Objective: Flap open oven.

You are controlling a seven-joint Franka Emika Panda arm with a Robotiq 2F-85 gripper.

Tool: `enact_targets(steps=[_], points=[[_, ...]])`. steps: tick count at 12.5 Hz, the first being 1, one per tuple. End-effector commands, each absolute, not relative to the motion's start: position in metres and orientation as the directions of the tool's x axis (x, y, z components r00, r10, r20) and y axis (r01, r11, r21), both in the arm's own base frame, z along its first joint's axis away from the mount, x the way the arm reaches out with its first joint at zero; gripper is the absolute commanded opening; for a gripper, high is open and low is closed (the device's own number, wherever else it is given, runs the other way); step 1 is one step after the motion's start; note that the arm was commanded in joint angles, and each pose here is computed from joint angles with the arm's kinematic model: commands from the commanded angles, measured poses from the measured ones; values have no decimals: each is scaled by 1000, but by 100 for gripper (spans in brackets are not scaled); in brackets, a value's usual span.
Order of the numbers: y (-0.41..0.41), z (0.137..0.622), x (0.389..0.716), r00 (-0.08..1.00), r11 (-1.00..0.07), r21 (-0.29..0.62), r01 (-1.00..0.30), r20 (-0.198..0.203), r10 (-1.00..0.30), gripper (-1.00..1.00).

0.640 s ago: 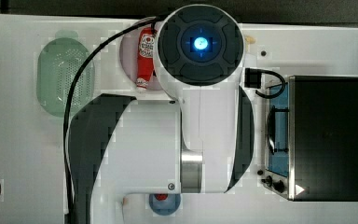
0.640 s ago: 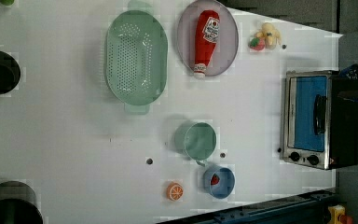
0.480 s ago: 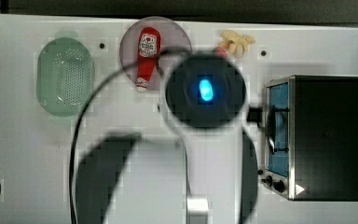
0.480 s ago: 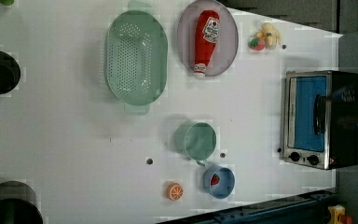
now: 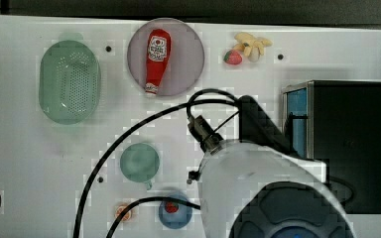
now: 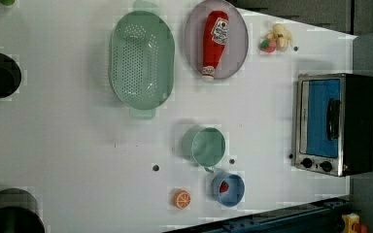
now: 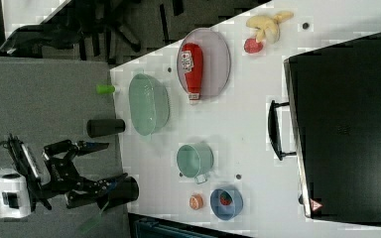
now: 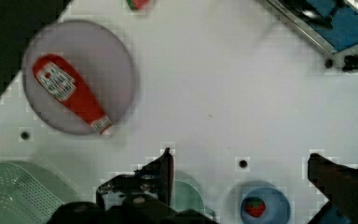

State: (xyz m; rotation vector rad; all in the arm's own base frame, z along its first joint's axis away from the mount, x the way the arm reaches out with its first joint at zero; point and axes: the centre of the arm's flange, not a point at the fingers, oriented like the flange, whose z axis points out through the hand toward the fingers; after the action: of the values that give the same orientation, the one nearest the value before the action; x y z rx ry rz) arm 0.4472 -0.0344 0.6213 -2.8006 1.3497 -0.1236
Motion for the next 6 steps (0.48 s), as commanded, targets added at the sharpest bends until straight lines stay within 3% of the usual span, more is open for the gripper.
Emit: enact_targets(steps=[1,6], points=[[-44,593,460,633,-633,-12,-774,26,-774,65],[-52,587,459,621,-621,-6,-784,15,-784,-56]])
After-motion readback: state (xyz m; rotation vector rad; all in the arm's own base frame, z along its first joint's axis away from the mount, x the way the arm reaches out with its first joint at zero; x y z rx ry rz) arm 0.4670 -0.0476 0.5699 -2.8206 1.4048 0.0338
